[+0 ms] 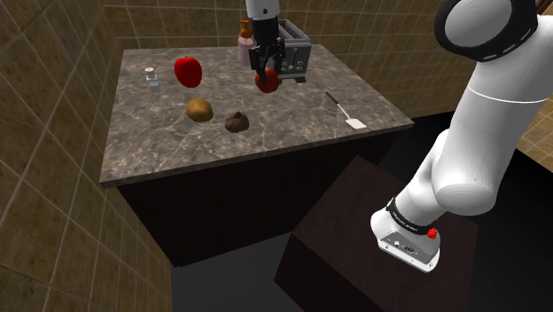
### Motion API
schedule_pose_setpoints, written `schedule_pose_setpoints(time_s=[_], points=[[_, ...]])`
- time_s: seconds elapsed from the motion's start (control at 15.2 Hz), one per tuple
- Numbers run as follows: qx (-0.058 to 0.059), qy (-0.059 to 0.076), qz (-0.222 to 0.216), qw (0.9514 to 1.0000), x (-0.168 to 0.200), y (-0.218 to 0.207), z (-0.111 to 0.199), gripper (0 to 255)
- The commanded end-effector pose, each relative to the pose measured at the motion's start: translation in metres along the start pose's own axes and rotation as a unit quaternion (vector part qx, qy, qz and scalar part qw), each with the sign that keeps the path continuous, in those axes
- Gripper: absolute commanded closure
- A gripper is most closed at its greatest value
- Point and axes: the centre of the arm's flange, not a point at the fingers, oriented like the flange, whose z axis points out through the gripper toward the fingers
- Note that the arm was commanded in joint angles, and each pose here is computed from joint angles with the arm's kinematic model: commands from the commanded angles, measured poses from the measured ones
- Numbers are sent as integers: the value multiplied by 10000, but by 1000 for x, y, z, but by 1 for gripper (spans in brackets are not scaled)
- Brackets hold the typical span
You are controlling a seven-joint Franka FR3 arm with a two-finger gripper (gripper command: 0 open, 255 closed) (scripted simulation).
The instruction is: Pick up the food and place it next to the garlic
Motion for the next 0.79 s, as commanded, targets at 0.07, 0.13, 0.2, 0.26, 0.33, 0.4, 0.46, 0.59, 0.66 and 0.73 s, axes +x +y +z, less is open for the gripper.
schedule_pose_setpoints(time_s=[0.07, 0.13, 0.2, 0.26, 0.33, 0.4, 0.46, 0.59, 0.66, 0.73], points=[[1, 0, 7, 10000, 2, -12, 8, 255], [1, 0, 7, 10000, 4, -12, 13, 255], [1, 0, 7, 10000, 5, -12, 18, 255], [1, 0, 7, 10000, 6, -12, 23, 255], [1, 0, 7, 10000, 8, -12, 28, 255], [1, 0, 7, 10000, 9, -12, 34, 255], [1, 0, 7, 10000, 10, -12, 39, 255], [1, 0, 7, 10000, 13, -12, 49, 255], [1, 0, 7, 10000, 15, -12, 54, 255], [1, 0, 7, 10000, 16, -12, 59, 255]])
